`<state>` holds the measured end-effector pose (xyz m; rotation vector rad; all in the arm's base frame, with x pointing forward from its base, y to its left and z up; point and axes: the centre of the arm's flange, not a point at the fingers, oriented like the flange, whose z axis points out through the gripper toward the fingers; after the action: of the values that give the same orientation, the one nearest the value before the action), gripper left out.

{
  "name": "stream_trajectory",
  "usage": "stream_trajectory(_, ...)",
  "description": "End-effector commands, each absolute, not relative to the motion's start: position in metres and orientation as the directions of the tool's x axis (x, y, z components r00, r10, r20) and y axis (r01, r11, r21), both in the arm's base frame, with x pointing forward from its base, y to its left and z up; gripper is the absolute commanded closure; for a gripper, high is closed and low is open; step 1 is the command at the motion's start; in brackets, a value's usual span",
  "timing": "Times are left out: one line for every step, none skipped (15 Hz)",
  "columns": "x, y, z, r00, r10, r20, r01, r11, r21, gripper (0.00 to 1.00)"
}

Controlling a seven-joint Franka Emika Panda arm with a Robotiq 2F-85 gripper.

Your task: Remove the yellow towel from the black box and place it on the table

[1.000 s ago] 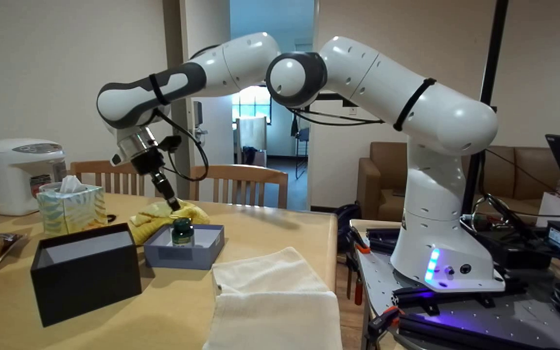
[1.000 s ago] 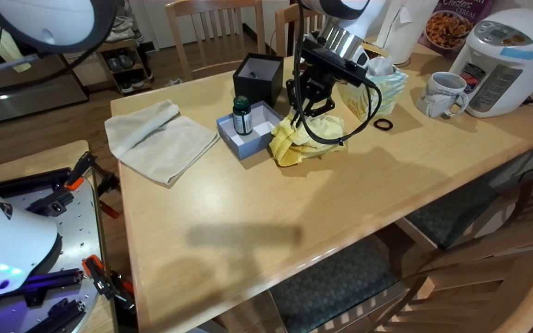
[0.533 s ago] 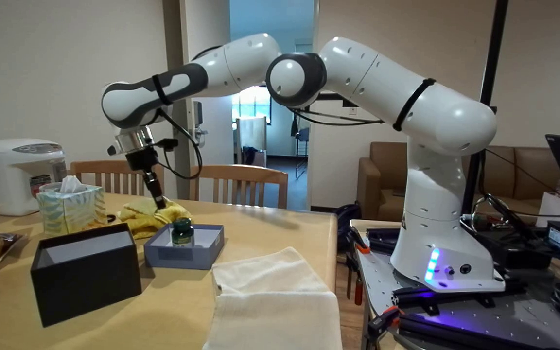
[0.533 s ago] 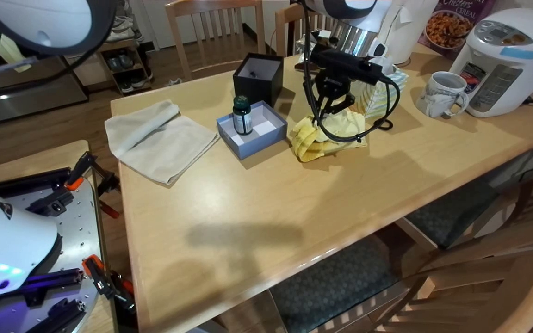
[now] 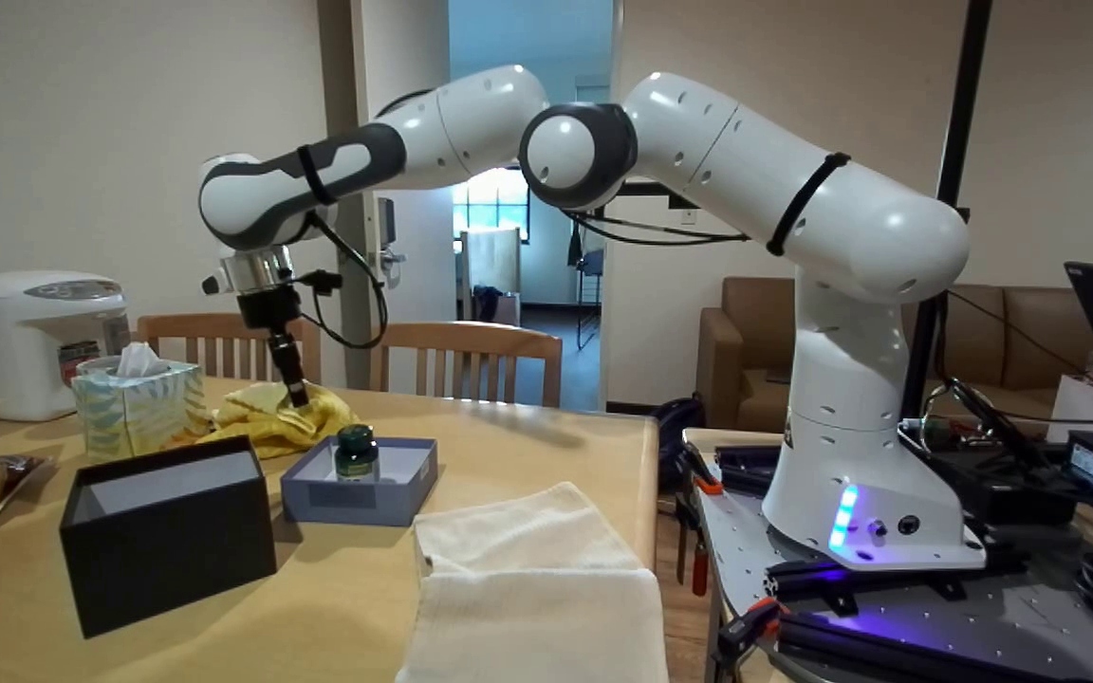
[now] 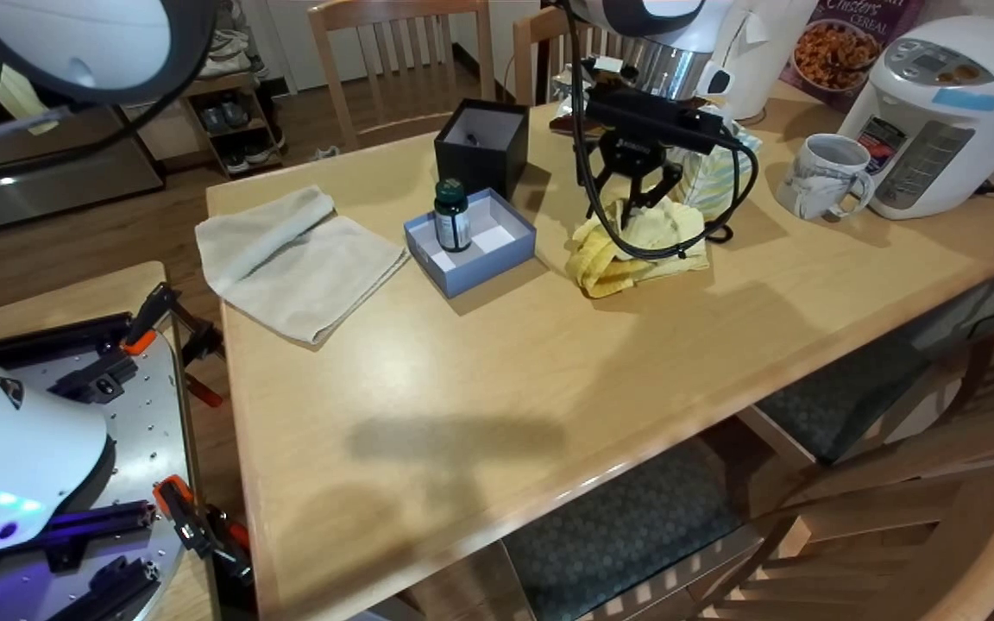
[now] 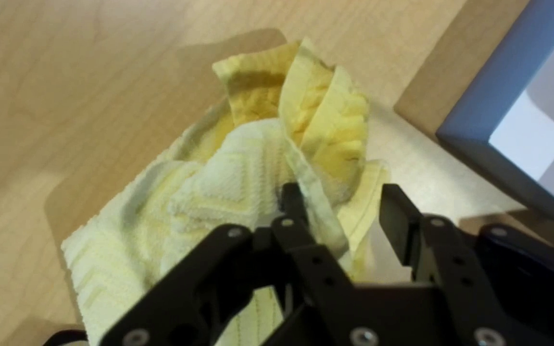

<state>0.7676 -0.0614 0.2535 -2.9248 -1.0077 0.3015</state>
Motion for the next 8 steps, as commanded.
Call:
stream_trajectory(0.755,-0.062,0.266,0.783,0.608,-0.128,0.600,-0.794,-0.100,0.22)
stream_trajectory(0.755,-0.062,0.272,0.786,0.608,-0.115,0.602,-0.794,-0.088,0.16)
stream_trajectory(0.754,-0.062,0.283,0.787,0.610,-0.089,0.607,-0.792,-0.061,0.11)
stream_trajectory(0.755,-0.062,0.293,0.791,0.608,-0.067,0.607,-0.794,-0.033,0.03)
stream_trajectory(0.755,-0.062,0.308,0.792,0.610,-0.037,0.610,-0.792,-0.006,0.01)
stream_trajectory(0.756,-0.062,0.321,0.793,0.610,-0.010,0.610,-0.793,0.015,0.00)
stream_trajectory(0.755,-0.062,0.336,0.791,0.611,0.011,0.610,-0.791,0.039,0.00)
stream_trajectory(0.756,-0.062,0.347,0.792,0.611,0.026,0.608,-0.791,0.062,0.00)
